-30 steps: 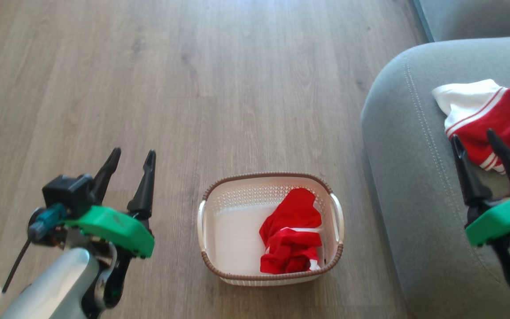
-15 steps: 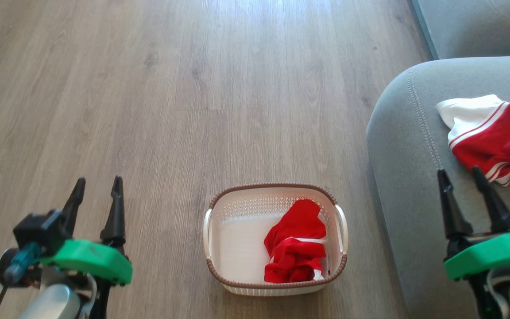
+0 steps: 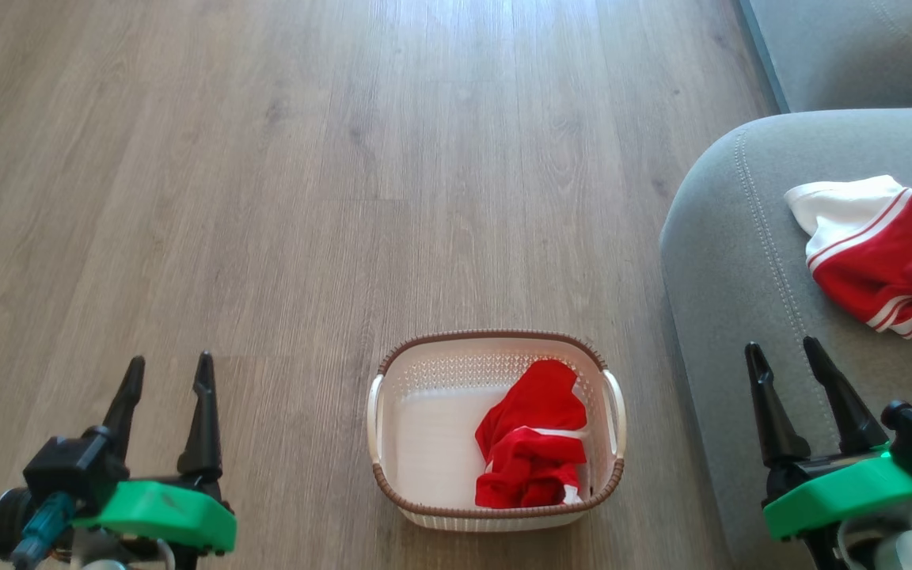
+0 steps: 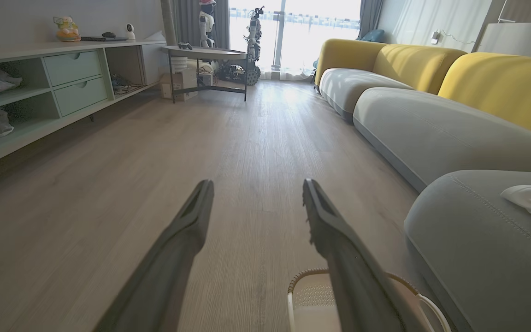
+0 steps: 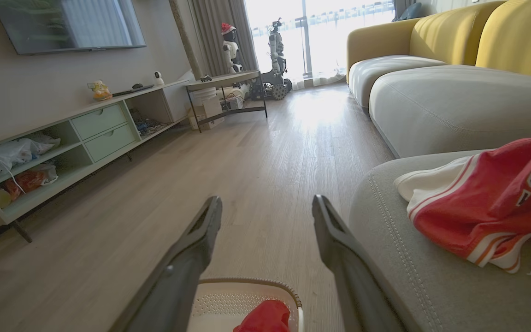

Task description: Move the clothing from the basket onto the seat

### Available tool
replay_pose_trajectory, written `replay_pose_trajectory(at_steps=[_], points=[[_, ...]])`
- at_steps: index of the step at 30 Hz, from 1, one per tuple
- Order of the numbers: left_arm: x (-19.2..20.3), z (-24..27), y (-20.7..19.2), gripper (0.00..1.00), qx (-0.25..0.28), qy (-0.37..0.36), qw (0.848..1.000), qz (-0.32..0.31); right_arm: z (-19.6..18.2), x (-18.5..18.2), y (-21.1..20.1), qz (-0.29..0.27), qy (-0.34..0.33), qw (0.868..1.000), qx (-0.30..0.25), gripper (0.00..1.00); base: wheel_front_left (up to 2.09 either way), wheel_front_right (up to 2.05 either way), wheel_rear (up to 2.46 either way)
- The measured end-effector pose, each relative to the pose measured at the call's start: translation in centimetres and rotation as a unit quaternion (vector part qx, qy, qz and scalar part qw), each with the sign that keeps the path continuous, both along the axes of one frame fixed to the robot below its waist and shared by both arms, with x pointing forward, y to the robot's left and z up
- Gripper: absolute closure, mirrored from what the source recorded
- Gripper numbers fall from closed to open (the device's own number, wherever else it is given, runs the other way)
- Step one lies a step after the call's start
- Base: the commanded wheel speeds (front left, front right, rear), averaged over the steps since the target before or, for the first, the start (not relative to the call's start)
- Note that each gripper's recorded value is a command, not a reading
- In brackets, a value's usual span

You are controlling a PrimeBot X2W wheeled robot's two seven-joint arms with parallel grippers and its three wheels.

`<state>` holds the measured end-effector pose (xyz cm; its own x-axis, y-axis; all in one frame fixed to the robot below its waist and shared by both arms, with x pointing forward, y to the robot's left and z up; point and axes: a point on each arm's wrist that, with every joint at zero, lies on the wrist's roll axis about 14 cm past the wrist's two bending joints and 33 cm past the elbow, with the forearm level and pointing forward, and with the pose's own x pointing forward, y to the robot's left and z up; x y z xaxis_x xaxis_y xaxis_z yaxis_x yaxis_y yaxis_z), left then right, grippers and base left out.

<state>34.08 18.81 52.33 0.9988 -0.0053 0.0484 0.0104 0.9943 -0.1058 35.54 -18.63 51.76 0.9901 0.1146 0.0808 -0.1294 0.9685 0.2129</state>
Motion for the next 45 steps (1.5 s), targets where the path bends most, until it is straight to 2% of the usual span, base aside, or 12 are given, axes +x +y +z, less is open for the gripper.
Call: replay_pose_trajectory(at_steps=[17,31,45], points=[[0.5,0.0,-0.2,0.0,0.0,-0.01,1.0,-0.006,-0.3,0.0,0.1,0.002,0.002,1.0,0.0,0.0,0.0,0.0,0.0],[0.9,-1.8,-0.7,0.0,0.011,0.013,1.0,-0.025,-1.0,0.2,-0.2,-0.003,0.015,1.0,0.0,0.0,0.0,0.0,0.0],[3.8,-2.9,-2.7,0.0,0.02,0.024,0.997,-0.07,-2.1,1.3,-1.0,-0.016,0.031,0.999,0.0,0.0,0.0,0.0,0.0]])
